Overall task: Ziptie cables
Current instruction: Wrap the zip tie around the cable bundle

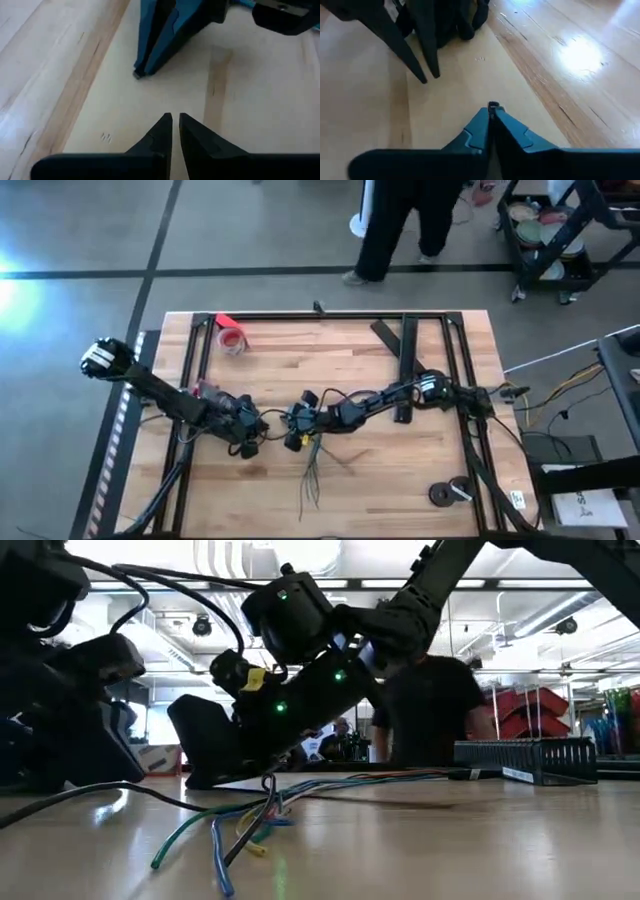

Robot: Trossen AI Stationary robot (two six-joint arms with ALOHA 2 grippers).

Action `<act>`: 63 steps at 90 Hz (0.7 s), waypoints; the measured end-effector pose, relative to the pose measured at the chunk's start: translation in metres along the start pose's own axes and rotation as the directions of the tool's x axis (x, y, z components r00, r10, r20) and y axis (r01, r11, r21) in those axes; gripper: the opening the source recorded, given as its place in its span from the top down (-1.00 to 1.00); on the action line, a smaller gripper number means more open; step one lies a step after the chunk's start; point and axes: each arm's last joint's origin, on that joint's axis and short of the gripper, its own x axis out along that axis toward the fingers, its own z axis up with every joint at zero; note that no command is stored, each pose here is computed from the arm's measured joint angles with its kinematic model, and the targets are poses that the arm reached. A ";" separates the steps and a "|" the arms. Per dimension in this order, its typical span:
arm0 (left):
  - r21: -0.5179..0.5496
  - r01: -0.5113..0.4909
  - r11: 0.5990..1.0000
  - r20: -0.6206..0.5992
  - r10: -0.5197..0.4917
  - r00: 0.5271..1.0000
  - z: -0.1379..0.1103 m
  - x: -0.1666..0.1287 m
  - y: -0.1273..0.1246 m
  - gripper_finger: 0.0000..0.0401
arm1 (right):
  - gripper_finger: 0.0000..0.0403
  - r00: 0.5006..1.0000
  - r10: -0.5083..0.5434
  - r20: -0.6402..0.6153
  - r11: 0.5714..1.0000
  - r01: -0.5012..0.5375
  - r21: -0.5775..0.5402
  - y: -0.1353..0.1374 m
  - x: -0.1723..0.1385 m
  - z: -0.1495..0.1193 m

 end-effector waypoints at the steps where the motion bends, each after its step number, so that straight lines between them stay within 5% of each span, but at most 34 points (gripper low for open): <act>1: 0.000 0.000 1.000 -0.001 0.000 1.000 0.000 0.000 0.000 0.89 | 0.98 1.000 0.001 0.000 1.000 -0.001 -0.002 0.000 0.000 0.000; 37: 0.025 -0.054 0.998 0.009 0.054 0.999 -0.007 0.010 0.000 0.89 | 1.00 0.997 0.049 0.057 0.997 -0.045 -0.070 0.011 -0.011 0.011; 63: 0.074 -0.016 0.997 0.125 0.006 0.992 -0.015 0.008 0.006 0.89 | 1.00 0.985 0.089 0.149 0.994 -0.079 -0.074 0.027 -0.018 0.019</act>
